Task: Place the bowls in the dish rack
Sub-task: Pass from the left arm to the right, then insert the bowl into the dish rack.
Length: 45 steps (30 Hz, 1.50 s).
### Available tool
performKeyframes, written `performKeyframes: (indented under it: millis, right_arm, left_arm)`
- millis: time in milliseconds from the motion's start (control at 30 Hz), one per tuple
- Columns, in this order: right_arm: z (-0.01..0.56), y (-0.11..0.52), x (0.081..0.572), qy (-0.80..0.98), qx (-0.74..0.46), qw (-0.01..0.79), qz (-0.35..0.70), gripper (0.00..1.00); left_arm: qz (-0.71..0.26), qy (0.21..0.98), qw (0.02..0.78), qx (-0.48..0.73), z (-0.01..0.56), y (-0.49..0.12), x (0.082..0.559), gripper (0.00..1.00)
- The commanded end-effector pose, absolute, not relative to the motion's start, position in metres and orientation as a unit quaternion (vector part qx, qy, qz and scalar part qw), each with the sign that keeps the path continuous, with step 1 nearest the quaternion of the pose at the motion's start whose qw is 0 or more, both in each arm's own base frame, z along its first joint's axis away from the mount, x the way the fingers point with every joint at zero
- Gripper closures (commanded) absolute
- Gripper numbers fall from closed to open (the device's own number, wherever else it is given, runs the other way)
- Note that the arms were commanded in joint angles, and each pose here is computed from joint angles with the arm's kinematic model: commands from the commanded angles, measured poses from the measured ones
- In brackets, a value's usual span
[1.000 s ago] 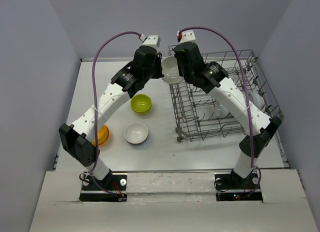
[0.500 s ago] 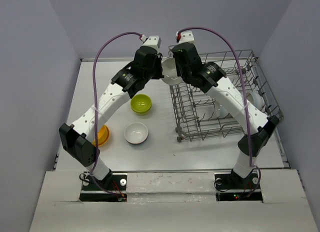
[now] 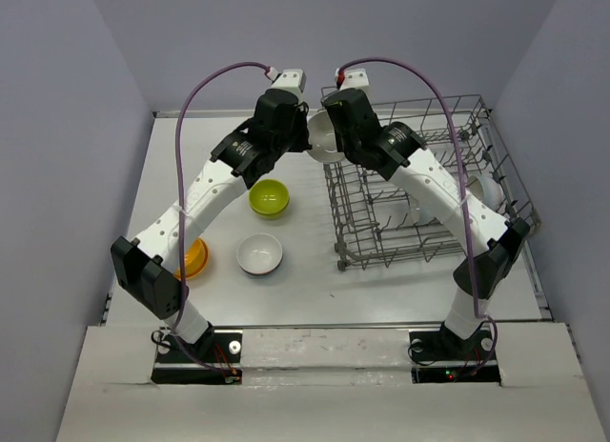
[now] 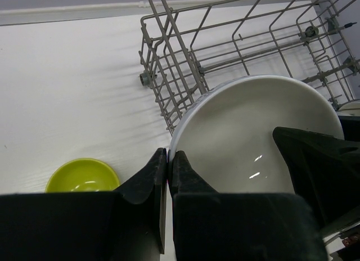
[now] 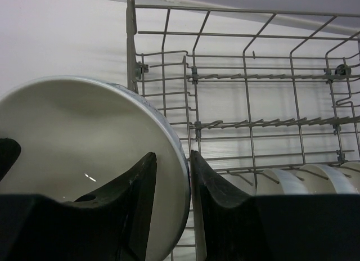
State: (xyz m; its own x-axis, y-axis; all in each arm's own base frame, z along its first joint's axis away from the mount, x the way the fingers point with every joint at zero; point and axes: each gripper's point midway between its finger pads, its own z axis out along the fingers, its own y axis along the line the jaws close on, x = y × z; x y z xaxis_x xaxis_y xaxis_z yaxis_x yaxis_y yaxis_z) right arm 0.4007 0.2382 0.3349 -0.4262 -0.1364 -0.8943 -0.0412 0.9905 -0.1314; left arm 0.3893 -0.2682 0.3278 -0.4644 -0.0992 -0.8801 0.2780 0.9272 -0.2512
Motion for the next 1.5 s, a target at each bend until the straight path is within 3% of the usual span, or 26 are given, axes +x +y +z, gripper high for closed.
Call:
performKeyframes:
  millis: [0,367,433,500,567,600,633,700,900,933,1133,1267,1400,1467]
  right_arm:
    - [0.353,0.225,0.396,0.833,-0.016,0.552,-0.034,0.64]
    - [0.358,0.225,0.395,0.831,-0.006,0.556,-0.025,0.75]
    - [0.363,0.225,0.395,0.828,-0.005,0.560,-0.024,0.81]
    - [0.366,0.224,0.395,0.826,-0.001,0.563,-0.022,0.98]
    - [0.368,0.223,0.395,0.824,0.001,0.566,-0.024,0.99]
    - [0.370,0.223,0.395,0.823,0.000,0.567,-0.024,0.99]
    - [0.373,0.221,0.396,0.820,0.003,0.571,-0.027,0.99]
    - [0.379,0.217,0.396,0.816,0.006,0.577,-0.036,0.99]
    - [0.406,0.195,0.396,0.794,0.024,0.602,-0.081,0.99]
    - [0.408,0.192,0.396,0.792,0.026,0.604,-0.090,0.99]
    - [0.429,0.159,0.386,0.770,0.045,0.616,-0.163,0.99]
    - [0.436,0.110,0.366,0.737,0.056,0.593,-0.321,0.99]
    - [0.427,0.080,0.345,0.711,-0.039,0.505,-0.487,0.99]
    - [0.418,0.075,0.340,0.703,-0.016,0.516,-0.489,0.99]
  left_arm:
    - [-0.228,0.785,0.574,0.036,0.388,-0.263,0.379,1.00]
    - [-0.228,0.788,0.571,0.036,0.383,-0.262,0.379,1.00]
    - [-0.229,0.787,0.571,0.037,0.383,-0.263,0.379,1.00]
    - [-0.230,0.788,0.570,0.038,0.382,-0.263,0.379,1.00]
    - [-0.233,0.788,0.569,0.042,0.382,-0.265,0.379,1.00]
    - [-0.234,0.786,0.570,0.042,0.384,-0.265,0.378,0.96]
    - [-0.236,0.786,0.570,0.044,0.384,-0.266,0.378,0.78]
    - [-0.240,0.783,0.572,0.045,0.387,-0.267,0.378,0.69]
    - [-0.250,0.770,0.585,0.051,0.403,-0.266,0.373,0.05]
    - [-0.251,0.766,0.589,0.051,0.407,-0.265,0.372,0.01]
    - [-0.240,0.753,0.612,0.034,0.426,-0.245,0.362,0.01]
    - [-0.217,0.751,0.624,0.007,0.422,-0.218,0.352,0.01]
    - [-0.206,0.739,0.641,-0.013,0.427,-0.189,0.337,0.01]
    - [-0.202,0.741,0.640,-0.016,0.423,-0.182,0.335,0.01]
